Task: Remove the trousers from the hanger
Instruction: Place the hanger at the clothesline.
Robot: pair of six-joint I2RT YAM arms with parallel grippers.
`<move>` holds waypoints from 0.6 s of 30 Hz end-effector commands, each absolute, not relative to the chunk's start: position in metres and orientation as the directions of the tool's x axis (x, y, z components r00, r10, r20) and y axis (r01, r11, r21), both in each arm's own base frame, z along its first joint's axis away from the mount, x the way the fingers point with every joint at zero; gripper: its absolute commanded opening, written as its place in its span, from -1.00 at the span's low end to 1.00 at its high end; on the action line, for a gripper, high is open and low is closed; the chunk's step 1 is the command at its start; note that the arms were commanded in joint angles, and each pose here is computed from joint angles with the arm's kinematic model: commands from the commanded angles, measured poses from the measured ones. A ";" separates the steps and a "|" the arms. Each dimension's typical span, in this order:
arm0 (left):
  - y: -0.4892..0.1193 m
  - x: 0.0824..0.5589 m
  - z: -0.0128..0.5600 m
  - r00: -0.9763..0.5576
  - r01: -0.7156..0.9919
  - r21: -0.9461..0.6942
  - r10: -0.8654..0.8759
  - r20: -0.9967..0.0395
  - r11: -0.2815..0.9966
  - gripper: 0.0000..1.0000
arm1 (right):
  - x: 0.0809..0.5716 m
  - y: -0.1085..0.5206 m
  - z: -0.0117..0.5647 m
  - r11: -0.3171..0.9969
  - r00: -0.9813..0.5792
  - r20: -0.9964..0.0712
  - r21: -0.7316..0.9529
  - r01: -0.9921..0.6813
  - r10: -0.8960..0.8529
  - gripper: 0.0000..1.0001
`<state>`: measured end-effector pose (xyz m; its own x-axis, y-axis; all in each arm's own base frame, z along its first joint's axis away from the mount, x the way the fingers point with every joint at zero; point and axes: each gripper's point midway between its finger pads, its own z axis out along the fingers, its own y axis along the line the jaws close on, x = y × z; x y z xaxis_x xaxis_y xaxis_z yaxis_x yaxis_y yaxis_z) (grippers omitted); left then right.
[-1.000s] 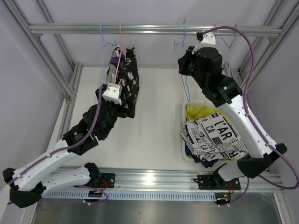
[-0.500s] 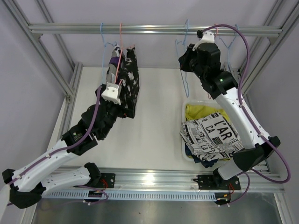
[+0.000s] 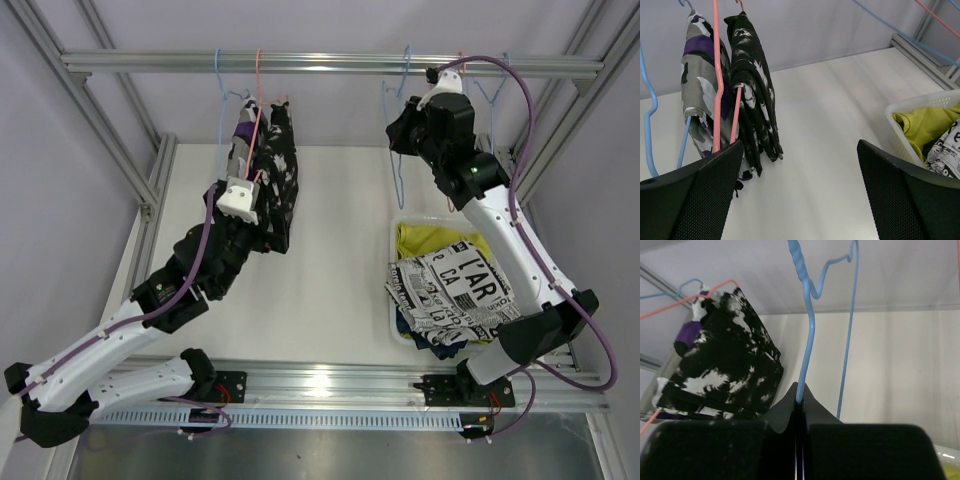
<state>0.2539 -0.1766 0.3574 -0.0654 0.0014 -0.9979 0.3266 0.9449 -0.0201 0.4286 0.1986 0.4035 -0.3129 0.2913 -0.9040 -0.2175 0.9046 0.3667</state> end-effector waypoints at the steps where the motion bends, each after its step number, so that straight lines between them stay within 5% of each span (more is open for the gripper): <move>1: -0.175 0.254 0.364 -0.048 0.332 -0.048 -0.034 -0.998 0.942 0.99 | 0.431 0.199 0.397 0.899 -0.310 -0.903 0.374 -0.228 0.297 -1.00; 8: -0.174 0.253 0.366 -0.044 0.335 -0.051 -0.039 -0.998 0.941 0.99 | 0.424 0.192 0.374 0.906 -0.340 -0.897 0.367 -0.211 0.284 -0.97; 10: -0.174 0.253 0.367 -0.043 0.335 -0.052 -0.040 -0.998 0.941 0.99 | 0.421 0.193 0.368 0.904 -0.348 -0.895 0.367 -0.217 0.280 -0.78; 14: -0.174 0.252 0.367 -0.042 0.338 -0.051 -0.039 -0.998 0.940 0.99 | 0.406 0.189 0.364 0.898 -0.354 -0.892 0.376 -0.230 0.283 0.04; 18: -0.165 0.252 0.373 -0.016 0.315 -0.047 -0.044 -0.999 0.948 0.99 | 0.388 0.185 0.353 0.894 -0.369 -0.884 0.385 -0.228 0.287 0.36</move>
